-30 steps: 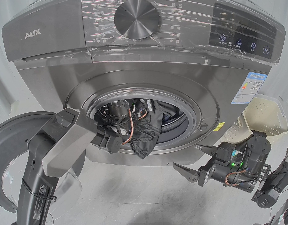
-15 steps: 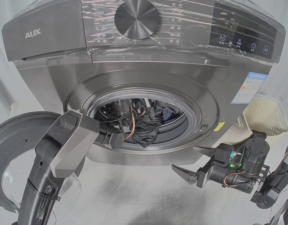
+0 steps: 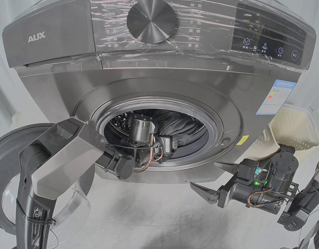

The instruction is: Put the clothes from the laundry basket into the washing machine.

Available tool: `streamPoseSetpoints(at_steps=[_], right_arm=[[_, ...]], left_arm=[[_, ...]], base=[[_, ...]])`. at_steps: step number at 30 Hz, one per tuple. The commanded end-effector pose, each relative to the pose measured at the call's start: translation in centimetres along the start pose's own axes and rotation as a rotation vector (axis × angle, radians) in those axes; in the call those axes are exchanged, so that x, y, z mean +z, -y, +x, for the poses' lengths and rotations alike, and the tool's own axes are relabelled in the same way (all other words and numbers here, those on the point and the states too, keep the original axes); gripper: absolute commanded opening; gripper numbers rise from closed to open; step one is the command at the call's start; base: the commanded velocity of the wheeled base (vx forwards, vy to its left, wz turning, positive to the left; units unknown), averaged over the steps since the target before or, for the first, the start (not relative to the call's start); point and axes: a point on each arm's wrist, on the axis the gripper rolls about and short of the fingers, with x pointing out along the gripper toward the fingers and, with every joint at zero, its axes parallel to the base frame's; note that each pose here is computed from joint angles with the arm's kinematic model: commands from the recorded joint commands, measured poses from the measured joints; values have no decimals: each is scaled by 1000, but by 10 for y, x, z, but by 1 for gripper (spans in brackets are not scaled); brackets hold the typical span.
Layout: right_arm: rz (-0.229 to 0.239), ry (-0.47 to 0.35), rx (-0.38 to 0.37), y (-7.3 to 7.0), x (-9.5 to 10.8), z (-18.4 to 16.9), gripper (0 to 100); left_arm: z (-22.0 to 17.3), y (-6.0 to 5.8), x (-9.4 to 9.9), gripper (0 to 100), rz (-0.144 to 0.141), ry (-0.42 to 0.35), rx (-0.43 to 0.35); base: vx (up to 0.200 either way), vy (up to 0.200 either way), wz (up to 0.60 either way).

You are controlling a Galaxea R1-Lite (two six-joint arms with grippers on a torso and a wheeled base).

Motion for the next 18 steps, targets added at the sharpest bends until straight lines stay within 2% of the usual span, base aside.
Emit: streamPoseSetpoints(at_steps=[1, 2, 3, 7, 11, 12, 13, 14, 17, 18], right_arm=[[0, 2, 0, 0, 0, 0, 100], [-1, 3, 2, 0, 1, 0, 100], [-1, 5, 2, 0, 1, 1, 100], [-1, 9, 2, 0, 2, 1, 100], [-2, 12, 5, -1, 2, 2, 100], [-2, 12, 5, -1, 2, 2, 100], [-2, 14, 7, -2, 3, 2, 100], [-2, 14, 7, -2, 3, 2, 100], [-3, 18, 9, -2, 3, 3, 100], [-3, 18, 9, -2, 3, 3, 100]], left_arm=[[2, -3, -6, 100, 26, -18, 4], [4, -4, -11, 100, 33, -28, 8], [7, -7, -14, 0, 38, -39, 14], [19, -9, -13, 0, 34, -11, 16], [33, -12, 12, 0, -1, 89, 34], [33, -12, 12, 0, -1, 89, 34], [39, -13, 22, 0, -35, 142, 50], [41, -15, 29, 0, -54, 180, 61], [50, -23, 45, 0, -87, 278, 76], [54, -25, 54, 0, -100, 351, 85]], base=[[0, 0, 0], [0, 0, 0], [0, 0, 0], [0, 0, 0], [0, 0, 0], [0, 0, 0], [0, 0, 0], [0, 0, 0], [0, 0, 0], [0, 0, 0]])
